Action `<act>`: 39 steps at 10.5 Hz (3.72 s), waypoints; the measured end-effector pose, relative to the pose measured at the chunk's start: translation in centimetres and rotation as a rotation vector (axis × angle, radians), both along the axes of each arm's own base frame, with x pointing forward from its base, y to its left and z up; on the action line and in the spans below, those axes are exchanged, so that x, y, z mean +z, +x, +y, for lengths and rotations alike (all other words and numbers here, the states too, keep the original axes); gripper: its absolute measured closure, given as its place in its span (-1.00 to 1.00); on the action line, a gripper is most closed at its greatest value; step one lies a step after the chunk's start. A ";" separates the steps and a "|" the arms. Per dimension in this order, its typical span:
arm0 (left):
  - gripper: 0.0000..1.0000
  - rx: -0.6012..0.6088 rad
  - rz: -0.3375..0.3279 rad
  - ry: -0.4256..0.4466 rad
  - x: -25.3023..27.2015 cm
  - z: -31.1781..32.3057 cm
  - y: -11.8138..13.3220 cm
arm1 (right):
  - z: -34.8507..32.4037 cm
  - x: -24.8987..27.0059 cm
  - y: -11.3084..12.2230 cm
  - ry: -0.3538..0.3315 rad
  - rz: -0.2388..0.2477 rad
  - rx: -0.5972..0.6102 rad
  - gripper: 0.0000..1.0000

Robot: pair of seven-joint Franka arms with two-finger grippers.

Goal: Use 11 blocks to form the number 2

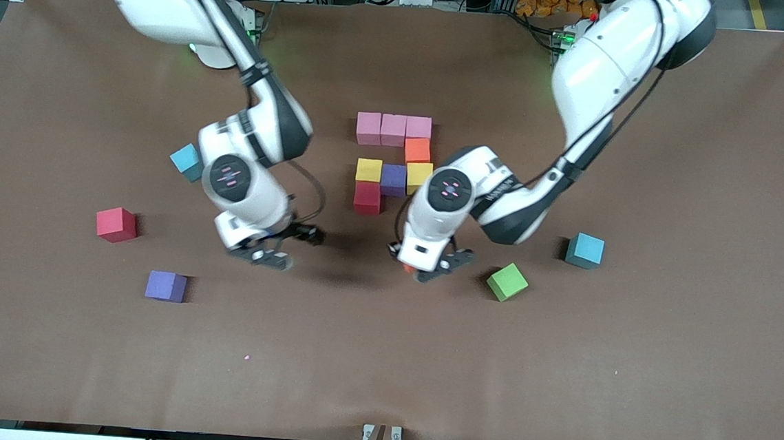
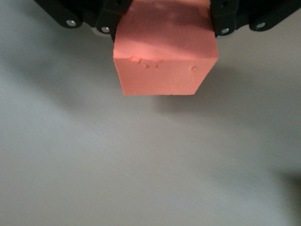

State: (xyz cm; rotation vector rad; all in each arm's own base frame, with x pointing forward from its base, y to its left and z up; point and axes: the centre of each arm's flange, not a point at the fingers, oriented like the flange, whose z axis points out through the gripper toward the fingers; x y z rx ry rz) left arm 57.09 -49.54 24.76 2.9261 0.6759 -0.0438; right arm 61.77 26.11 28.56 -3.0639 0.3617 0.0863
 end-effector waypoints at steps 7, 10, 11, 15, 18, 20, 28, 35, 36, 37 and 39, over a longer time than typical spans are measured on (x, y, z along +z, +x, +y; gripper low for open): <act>-0.24 -0.222 -0.052 -0.020 -2.6 -6.3 -3.5 | -21.0 -3.0 9.1 -0.046 -0.057 0.126 -1.00; -0.23 -0.282 -0.004 -0.026 -3.5 -7.1 -4.9 | -24.2 -4.7 10.3 -0.066 -0.058 0.200 -1.00; -0.23 -0.290 0.010 -0.022 -3.6 -7.4 -5.5 | -25.2 -5.2 10.4 -0.066 -0.056 0.217 -1.00; -0.33 -0.336 0.028 -0.002 -3.9 -8.2 -6.7 | -26.3 -6.2 10.4 -0.062 -0.047 0.226 -1.00; -0.32 -0.386 0.020 0.004 -4.0 -7.8 -6.3 | -26.4 -7.9 10.2 -0.058 -0.035 0.225 -1.00; -0.33 -0.402 0.017 0.006 -4.1 -7.6 -6.2 | -26.4 -8.8 10.0 -0.056 -0.023 0.224 -1.00; -0.33 -0.406 0.016 0.004 -4.3 -7.8 -6.3 | -26.2 -10.0 9.6 -0.050 -0.002 0.228 -0.15; -0.39 -0.421 0.015 0.004 -5.2 -8.6 -7.3 | -21.0 -8.4 9.3 -0.027 0.041 0.222 -0.07; -0.42 -0.421 0.015 0.006 -5.3 -8.6 -7.3 | -19.9 -8.1 9.0 -0.029 0.066 0.209 -0.07; -0.59 -0.420 0.015 0.008 -5.4 -8.5 -7.2 | -18.8 -7.3 8.8 -0.022 0.085 0.199 -0.07; -0.99 -0.417 0.012 0.011 -5.4 -8.3 -7.0 | -17.1 -5.4 8.8 0.015 0.124 0.188 -0.07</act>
